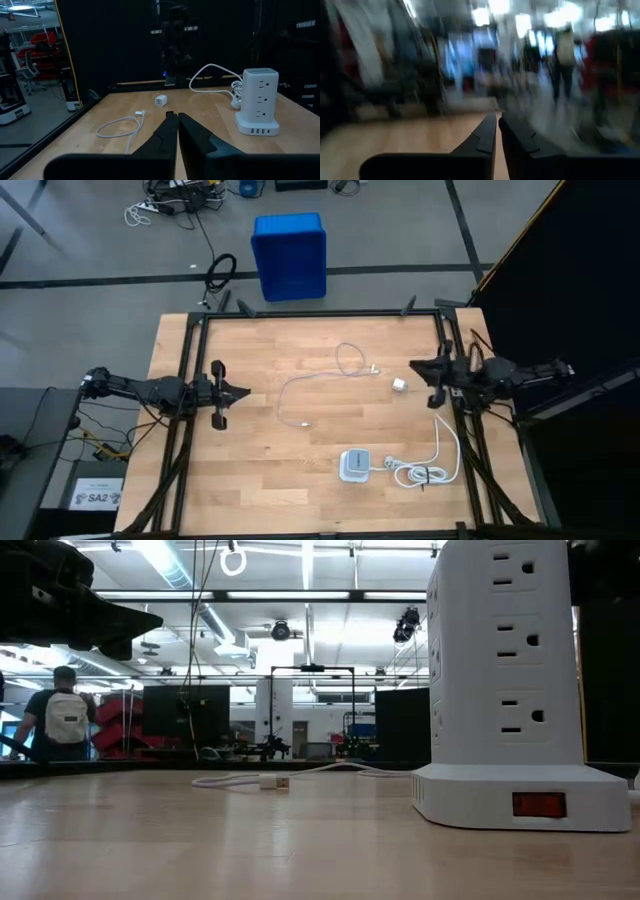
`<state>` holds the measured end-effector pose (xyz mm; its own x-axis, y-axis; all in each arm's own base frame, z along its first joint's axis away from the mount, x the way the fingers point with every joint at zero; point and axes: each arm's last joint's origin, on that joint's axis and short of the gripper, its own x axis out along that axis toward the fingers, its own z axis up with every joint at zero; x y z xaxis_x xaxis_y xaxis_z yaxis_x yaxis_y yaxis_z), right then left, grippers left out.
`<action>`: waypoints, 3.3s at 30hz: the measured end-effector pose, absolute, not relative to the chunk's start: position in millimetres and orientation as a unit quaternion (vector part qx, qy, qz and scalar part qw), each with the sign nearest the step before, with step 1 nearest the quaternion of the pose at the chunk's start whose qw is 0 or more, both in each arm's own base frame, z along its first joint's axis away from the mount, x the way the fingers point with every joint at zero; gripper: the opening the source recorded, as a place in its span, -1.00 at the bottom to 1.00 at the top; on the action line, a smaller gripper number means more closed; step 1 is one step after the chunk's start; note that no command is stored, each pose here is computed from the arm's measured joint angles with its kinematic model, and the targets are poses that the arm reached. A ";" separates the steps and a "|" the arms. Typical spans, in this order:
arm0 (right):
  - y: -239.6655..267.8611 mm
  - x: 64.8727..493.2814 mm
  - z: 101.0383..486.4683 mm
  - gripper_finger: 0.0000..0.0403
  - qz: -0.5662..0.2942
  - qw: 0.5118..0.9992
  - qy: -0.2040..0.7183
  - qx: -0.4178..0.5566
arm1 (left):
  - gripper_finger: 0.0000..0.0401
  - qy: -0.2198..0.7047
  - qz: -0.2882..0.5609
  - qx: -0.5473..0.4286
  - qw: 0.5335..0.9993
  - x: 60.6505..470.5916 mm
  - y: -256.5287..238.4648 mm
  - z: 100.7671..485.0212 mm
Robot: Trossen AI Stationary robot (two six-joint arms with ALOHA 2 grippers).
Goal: Insert USB
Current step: Insert the white usb cable into the white charger adapter
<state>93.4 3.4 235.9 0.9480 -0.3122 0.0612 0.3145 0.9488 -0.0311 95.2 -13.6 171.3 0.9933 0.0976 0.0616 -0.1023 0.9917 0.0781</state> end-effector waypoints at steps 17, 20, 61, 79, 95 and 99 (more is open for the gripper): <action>10.1 144.6 217.8 -0.96 -0.114 0.961 0.249 0.044 | -1.00 -0.029 0.050 0.040 0.997 95.1 -13.6 171.5; 11.4 153.0 209.4 -0.96 -0.121 0.952 0.275 0.060 | -1.00 -0.029 0.050 0.040 0.998 95.1 -13.6 171.5; 49.8 402.2 220.4 -0.34 0.044 0.888 0.445 -0.107 | -1.00 -0.029 0.050 0.040 0.997 95.1 -13.6 171.4; 52.0 451.7 181.3 -0.41 0.070 0.829 0.549 -0.077 | -1.00 -0.029 0.050 0.040 0.997 95.1 -13.6 171.4; 46.1 460.6 160.1 -0.50 0.053 0.833 0.546 -0.074 | -1.00 -0.037 0.051 0.038 0.997 95.0 -13.5 172.9; 45.8 460.3 158.8 -0.52 0.053 0.832 0.547 -0.074 | -1.00 -0.038 0.051 0.038 0.997 95.0 -13.5 173.3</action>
